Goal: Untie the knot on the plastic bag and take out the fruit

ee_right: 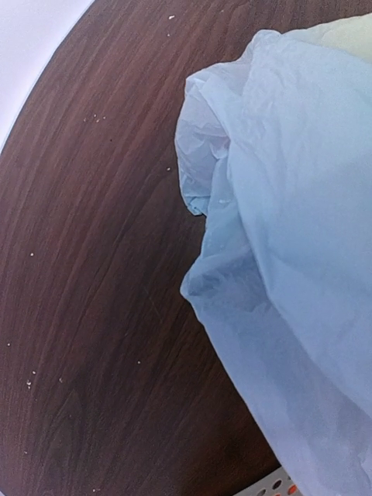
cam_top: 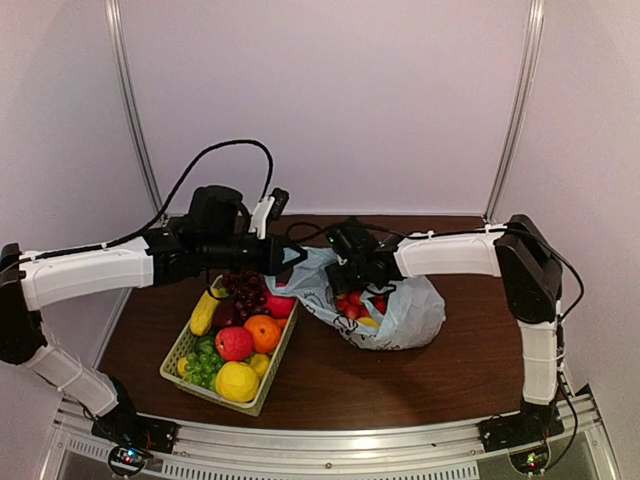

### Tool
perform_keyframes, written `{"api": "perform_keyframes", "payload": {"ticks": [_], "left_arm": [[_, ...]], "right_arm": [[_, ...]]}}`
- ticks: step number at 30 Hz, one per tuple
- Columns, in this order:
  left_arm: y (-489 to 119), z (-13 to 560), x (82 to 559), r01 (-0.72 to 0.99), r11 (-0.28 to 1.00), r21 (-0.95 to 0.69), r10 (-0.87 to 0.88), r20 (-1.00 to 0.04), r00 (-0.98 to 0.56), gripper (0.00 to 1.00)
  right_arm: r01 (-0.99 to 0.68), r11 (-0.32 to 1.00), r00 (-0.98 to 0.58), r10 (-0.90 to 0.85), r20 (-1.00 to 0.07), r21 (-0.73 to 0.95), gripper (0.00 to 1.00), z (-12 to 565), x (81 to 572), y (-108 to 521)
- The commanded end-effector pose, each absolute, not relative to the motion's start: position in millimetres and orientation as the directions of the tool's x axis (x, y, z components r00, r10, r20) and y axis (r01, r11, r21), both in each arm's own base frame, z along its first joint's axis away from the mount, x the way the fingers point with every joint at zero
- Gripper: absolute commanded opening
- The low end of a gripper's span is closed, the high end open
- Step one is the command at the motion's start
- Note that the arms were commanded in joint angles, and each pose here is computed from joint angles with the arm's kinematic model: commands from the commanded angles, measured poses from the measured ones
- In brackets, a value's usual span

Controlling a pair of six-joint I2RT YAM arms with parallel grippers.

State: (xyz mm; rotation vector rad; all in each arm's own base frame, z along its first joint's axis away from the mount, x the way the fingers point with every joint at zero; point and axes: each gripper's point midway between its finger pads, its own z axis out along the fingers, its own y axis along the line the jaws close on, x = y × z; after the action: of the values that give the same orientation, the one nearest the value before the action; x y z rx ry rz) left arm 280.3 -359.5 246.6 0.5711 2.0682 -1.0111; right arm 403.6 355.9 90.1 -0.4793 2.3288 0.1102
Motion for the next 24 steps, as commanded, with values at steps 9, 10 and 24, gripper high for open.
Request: {"api": "perform_keyframes", "payload": {"ticks": [9, 10, 24], "left_arm": [[-361, 256, 291, 0.642, 0.597, -0.481, 0.019, -0.791, -0.611, 0.00], [-361, 255, 291, 0.637, 0.602, -0.482, 0.016, -0.790, -0.613, 0.00], [-360, 253, 303, 0.588, 0.632, -0.505, -0.042, -0.780, -0.624, 0.00]], "right_arm": [[-0.355, 0.925, -0.665, -0.352, -0.658, -0.136, 0.29, 66, 429, 345], [-0.363, 0.923, -0.659, -0.353, -0.665, -0.129, 0.25, 70, 429, 347], [-0.563, 0.825, -0.488, -0.388, -0.782, -0.058, 0.00, 143, 384, 344]]}}
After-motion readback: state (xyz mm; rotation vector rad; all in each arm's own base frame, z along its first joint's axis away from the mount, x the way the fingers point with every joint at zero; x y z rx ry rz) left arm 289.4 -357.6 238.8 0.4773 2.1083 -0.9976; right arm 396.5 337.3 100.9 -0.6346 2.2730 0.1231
